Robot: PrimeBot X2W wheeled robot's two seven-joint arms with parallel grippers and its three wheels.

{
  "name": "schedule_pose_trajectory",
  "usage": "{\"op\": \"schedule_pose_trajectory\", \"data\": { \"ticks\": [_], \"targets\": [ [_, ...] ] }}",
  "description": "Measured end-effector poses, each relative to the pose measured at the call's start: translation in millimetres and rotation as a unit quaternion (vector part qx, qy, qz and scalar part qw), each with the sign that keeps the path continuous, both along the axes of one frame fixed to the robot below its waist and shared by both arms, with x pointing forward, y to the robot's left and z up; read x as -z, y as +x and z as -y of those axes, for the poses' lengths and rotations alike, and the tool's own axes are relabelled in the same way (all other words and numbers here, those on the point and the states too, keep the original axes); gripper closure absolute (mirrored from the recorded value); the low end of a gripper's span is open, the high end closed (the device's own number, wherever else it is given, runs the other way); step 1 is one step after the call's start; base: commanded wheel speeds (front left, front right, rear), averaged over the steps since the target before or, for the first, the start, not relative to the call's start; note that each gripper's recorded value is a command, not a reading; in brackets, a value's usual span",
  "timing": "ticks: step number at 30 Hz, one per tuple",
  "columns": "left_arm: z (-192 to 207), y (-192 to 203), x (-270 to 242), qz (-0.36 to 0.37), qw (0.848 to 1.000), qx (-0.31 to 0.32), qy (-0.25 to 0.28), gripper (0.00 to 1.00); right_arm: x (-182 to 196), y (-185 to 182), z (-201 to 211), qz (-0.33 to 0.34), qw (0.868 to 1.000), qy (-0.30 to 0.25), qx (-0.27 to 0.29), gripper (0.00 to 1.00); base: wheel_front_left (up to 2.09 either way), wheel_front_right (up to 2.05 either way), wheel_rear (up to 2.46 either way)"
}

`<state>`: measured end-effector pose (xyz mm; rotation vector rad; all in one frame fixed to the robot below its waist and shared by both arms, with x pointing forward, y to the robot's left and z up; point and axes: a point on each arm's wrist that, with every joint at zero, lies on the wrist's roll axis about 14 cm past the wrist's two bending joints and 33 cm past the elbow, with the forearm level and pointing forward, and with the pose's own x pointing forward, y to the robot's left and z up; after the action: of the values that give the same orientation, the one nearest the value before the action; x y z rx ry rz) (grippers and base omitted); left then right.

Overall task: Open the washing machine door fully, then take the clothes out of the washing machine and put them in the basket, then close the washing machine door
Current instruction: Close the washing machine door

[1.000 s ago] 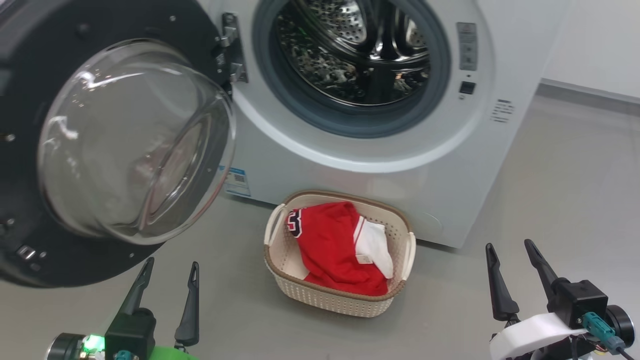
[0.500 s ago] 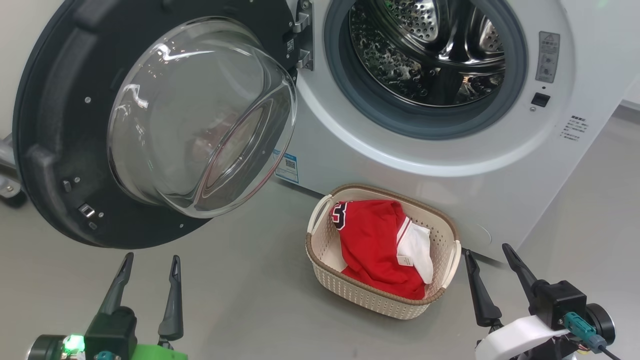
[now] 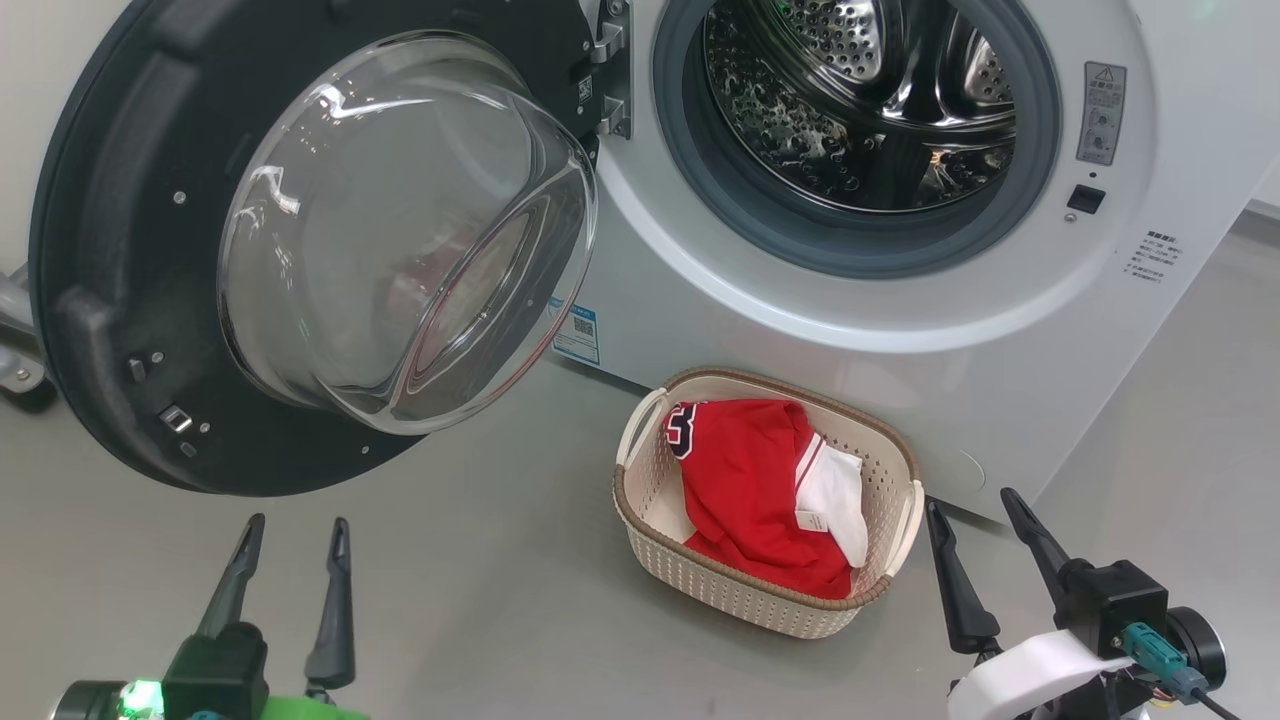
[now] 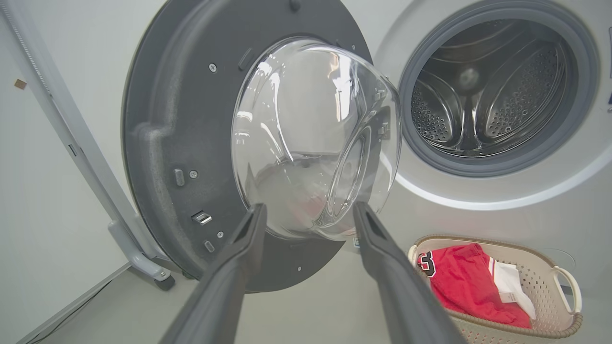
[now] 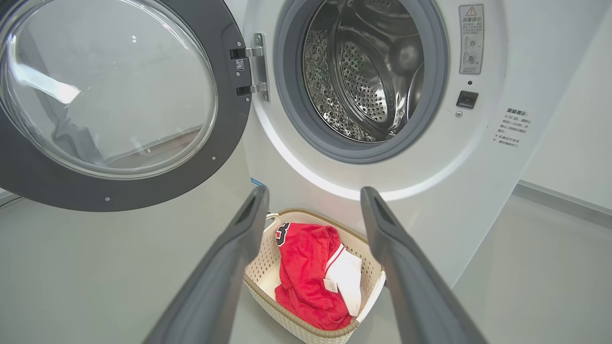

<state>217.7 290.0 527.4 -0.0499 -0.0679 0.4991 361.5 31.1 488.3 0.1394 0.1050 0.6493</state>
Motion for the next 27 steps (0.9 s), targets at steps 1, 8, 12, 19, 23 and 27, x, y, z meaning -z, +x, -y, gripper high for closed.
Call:
{"op": "schedule_pose_trajectory", "data": {
  "ticks": [1,8,12,19,23,27],
  "targets": [
    [-0.4,-0.2,-0.1,0.0,1.0,-0.001,0.0,0.57,0.0,-0.1,0.0,0.0,1.0,0.0,0.0,0.0,0.0,0.0,0.0],
    [-4.0,-2.1,-0.2,-0.001,1.0,-0.007,0.002,1.0,0.1,-0.7,-0.7,-0.001,1.0,0.001,0.0,0.0,0.0,0.0,0.0],
    [-4.3,-2.5,-0.1,-0.002,1.0,-0.008,0.005,1.0,0.0,-0.6,-0.7,-0.001,1.0,0.001,0.0,0.0,0.0,0.0,0.0],
    [-2.6,-1.5,-11.2,0.027,1.0,-0.01,0.001,1.0,0.2,0.2,-1.7,-0.001,1.0,0.002,-0.001,0.0,0.0,0.0,0.0],
    [-2.5,-0.5,-29.8,0.082,0.996,-0.01,-0.026,1.0,0.9,1.7,-2.2,-0.002,1.0,0.003,-0.001,0.0,0.0,0.0,0.0],
    [-3.3,1.0,-52.9,0.17,0.98,-0.001,-0.106,1.0,0.1,3.9,-2.3,-0.001,1.0,0.003,0.0,0.0,0.0,0.0,0.0]
  ]
}}
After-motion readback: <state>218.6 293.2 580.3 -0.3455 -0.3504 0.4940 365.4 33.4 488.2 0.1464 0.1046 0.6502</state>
